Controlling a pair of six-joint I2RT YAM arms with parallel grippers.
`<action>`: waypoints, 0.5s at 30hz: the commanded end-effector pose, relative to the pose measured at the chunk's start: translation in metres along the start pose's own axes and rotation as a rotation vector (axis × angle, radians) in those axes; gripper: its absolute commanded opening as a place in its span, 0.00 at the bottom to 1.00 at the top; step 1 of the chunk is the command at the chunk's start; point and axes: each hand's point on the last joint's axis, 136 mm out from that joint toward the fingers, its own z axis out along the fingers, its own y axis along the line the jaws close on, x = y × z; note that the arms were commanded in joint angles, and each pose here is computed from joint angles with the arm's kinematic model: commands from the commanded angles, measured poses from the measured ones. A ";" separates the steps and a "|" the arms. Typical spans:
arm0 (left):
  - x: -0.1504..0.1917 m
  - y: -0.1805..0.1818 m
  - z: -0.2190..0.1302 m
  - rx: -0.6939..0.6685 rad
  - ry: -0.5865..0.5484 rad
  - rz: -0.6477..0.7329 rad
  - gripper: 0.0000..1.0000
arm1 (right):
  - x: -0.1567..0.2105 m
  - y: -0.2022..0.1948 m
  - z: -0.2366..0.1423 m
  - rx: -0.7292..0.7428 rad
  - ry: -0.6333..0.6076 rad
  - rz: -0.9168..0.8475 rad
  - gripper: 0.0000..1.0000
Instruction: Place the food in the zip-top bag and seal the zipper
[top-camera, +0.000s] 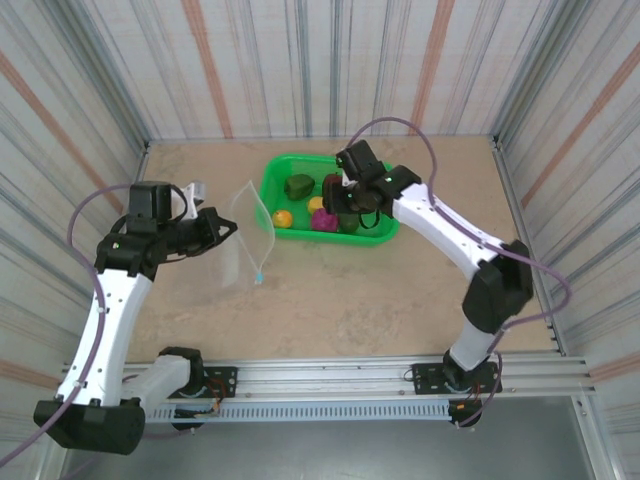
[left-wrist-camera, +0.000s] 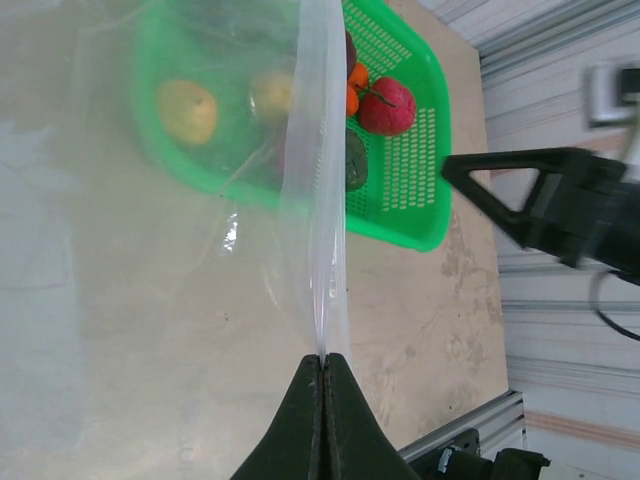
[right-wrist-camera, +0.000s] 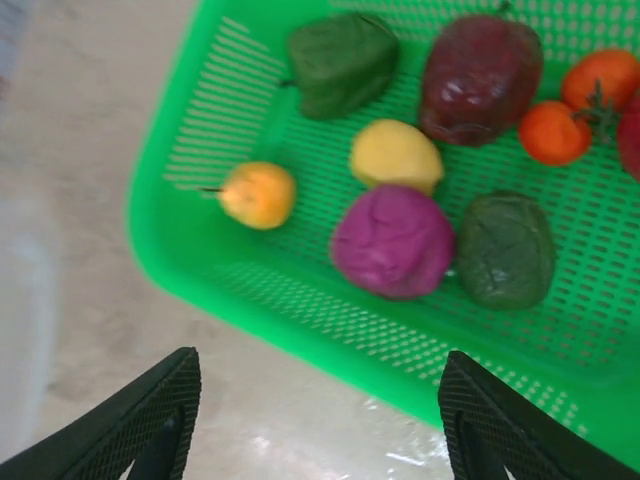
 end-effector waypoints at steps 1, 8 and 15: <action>-0.004 -0.006 -0.006 0.024 -0.035 0.003 0.00 | 0.011 -0.008 0.021 0.061 0.093 -0.062 0.53; -0.009 -0.001 -0.019 -0.039 -0.087 0.028 0.00 | 0.036 -0.021 0.069 0.121 0.247 -0.093 0.29; -0.014 0.005 -0.026 -0.092 -0.122 0.046 0.00 | 0.071 -0.037 0.061 0.140 0.272 -0.084 0.24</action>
